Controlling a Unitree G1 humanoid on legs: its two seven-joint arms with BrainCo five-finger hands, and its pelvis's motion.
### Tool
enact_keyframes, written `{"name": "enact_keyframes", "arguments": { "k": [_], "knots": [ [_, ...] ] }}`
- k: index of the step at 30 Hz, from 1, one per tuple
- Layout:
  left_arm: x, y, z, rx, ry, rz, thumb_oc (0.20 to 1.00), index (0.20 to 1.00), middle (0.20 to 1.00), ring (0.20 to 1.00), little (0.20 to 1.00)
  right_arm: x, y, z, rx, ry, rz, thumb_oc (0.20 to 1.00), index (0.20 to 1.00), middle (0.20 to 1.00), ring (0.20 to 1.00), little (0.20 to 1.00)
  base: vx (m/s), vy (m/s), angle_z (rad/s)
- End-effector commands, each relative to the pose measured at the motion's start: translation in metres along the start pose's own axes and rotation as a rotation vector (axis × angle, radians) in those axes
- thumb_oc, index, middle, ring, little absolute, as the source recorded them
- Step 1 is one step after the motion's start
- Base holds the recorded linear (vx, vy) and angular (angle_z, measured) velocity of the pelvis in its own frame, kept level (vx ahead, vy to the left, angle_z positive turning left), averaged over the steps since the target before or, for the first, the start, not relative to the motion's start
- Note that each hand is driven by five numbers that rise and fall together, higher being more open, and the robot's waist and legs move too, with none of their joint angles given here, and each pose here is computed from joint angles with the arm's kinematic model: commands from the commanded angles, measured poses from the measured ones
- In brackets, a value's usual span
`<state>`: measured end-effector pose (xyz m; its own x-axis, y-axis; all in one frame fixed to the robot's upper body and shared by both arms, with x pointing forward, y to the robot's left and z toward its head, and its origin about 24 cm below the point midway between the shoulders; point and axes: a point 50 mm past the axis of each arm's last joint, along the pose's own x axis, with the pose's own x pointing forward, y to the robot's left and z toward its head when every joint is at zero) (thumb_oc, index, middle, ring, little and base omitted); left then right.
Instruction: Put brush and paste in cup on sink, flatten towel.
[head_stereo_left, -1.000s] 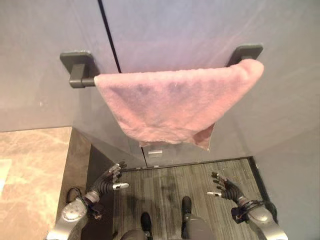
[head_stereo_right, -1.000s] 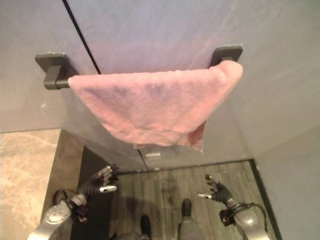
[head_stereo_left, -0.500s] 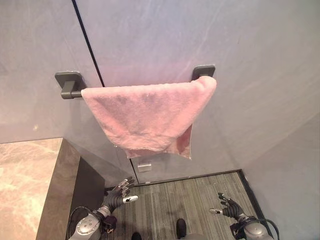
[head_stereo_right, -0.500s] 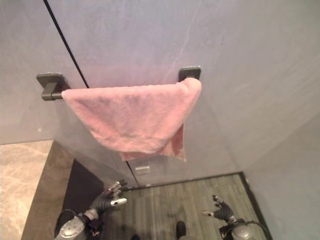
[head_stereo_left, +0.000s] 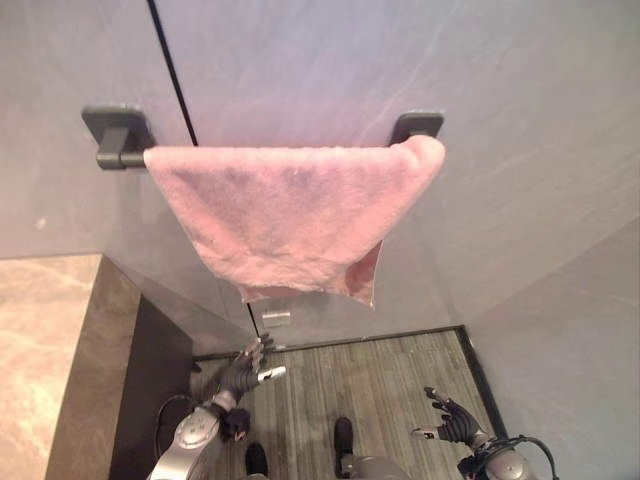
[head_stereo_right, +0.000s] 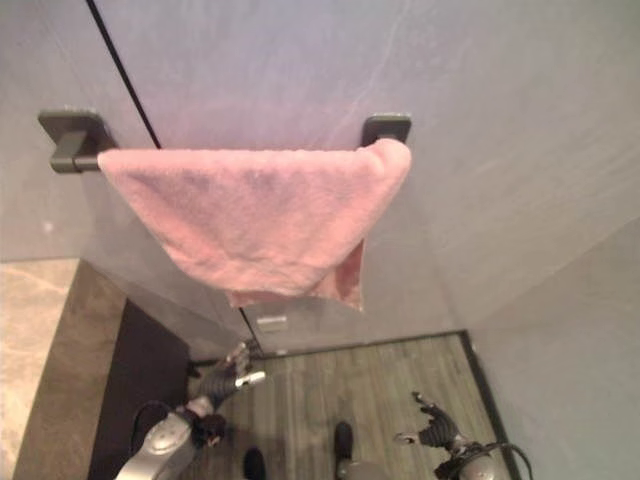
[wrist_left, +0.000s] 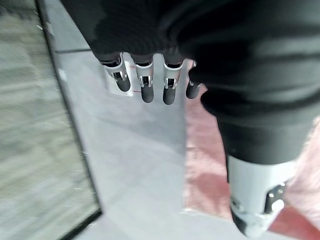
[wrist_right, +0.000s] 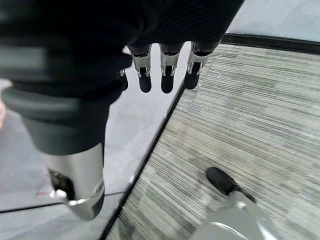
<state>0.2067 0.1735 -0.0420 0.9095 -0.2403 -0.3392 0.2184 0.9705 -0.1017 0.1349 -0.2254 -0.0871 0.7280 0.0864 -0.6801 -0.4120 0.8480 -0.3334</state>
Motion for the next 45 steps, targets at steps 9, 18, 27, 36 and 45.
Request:
{"name": "enact_keyframes", "arguments": {
  "k": [9, 18, 27, 36, 45],
  "knots": [
    [0.019, -0.011, 0.053, -0.027, -0.251, -0.036, 1.000, 1.000, 1.000, 1.000, 1.000, 0.011, 0.008, -0.001, 0.037, 0.008, -0.022, 1.000, 1.000, 1.000, 1.000, 1.000, -0.01, -0.046, 0.06],
    [0.015, -0.029, 0.098, -0.075, -0.446, -0.168, 1.000, 1.000, 1.000, 1.000, 1.000, -0.001, 0.016, -0.057, -0.018, 0.249, -0.024, 1.000, 1.000, 1.000, 1.000, 1.000, 0.01, -0.019, 0.08],
    [0.005, -0.041, 0.114, -0.109, -0.509, -0.271, 1.000, 1.000, 1.000, 1.000, 1.000, -0.011, 0.024, -0.091, 0.036, 0.433, -0.050, 1.000, 1.000, 1.000, 1.000, 1.000, 0.01, -0.010, 0.01],
    [0.008, -0.034, 0.101, -0.111, -0.460, -0.219, 0.200, 0.200, 0.200, 0.200, 0.200, 0.004, 0.022, -0.053, 0.059, 0.241, -0.017, 1.000, 1.000, 1.000, 1.000, 1.000, 0.00, 0.000, 0.00],
    [0.006, -0.028, 0.090, -0.103, -0.419, -0.190, 0.200, 0.200, 0.200, 0.200, 0.200, 0.004, 0.022, -0.054, 0.051, 0.249, -0.013, 1.000, 1.000, 1.000, 1.000, 1.000, 0.01, 0.008, 0.00]
  ]
}}
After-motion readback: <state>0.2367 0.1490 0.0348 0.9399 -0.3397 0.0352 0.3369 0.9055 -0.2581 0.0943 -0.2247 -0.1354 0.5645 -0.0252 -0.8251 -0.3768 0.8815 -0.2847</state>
